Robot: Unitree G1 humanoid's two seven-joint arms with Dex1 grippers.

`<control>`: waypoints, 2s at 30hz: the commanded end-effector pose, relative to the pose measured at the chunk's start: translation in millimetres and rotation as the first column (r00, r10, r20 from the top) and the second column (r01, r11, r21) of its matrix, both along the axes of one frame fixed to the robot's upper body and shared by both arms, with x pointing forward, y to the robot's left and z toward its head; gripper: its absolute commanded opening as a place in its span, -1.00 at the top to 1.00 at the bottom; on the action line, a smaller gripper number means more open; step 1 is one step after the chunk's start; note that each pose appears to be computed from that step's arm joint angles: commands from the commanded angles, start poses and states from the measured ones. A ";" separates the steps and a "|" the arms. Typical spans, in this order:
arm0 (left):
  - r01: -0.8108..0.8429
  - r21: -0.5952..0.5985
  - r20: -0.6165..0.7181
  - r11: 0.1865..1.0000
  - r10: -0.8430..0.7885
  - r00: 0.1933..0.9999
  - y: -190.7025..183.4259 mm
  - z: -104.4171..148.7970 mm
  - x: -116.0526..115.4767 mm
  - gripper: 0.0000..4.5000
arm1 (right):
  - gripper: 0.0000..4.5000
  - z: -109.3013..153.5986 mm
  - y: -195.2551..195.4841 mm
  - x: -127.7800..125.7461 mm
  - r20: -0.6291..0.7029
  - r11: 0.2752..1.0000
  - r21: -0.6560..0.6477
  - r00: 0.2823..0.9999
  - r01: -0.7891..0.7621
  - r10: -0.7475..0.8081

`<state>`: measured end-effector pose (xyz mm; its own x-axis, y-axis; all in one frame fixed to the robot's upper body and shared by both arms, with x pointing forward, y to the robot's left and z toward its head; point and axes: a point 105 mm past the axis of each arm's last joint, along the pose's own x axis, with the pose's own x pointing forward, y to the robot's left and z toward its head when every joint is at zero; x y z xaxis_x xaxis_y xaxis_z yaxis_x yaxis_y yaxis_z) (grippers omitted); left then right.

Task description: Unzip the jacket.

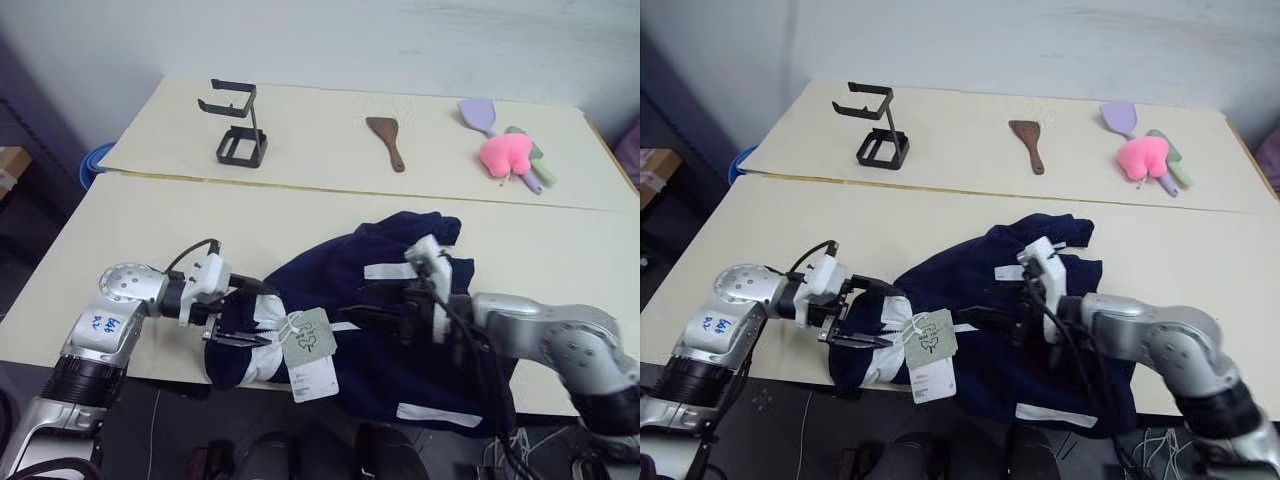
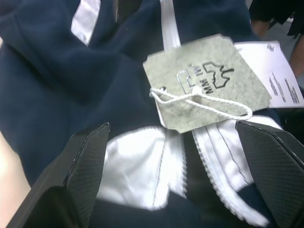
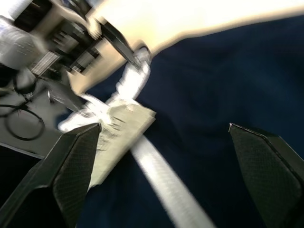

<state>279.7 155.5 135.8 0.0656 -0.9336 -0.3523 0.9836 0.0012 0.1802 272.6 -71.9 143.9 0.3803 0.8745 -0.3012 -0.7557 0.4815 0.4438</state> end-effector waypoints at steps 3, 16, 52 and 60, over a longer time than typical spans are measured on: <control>-0.051 -0.045 0.024 0.998 0.052 0.998 -0.1 9.0 5.1 -0.98 | -1.00 -0.3 22.0 -11.7 -0.069 0.989 0.030 0.987 -0.146 0.147; -0.142 0.001 -0.099 0.990 0.142 0.985 29.9 15.6 9.1 -0.98 | -1.00 -16.6 32.9 -22.5 -0.187 0.973 0.014 0.956 -0.228 0.227; -0.024 -0.123 -0.097 0.992 0.012 0.995 -18.0 24.9 -8.8 -1.00 | 0.97 49.1 -83.1 -5.5 -0.049 0.983 0.166 0.996 0.080 -0.073; 0.010 -0.030 -0.060 0.999 -0.012 0.998 -21.6 -1.9 -23.3 -1.00 | 0.70 54.5 -84.6 -23.1 0.126 1.000 0.008 0.992 0.016 -0.017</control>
<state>256.3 133.8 131.5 0.0182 -0.9491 -0.3145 0.9982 -0.0006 0.0595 262.9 -173.2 182.3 0.4922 0.8262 -0.2740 -0.6992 0.5628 0.4409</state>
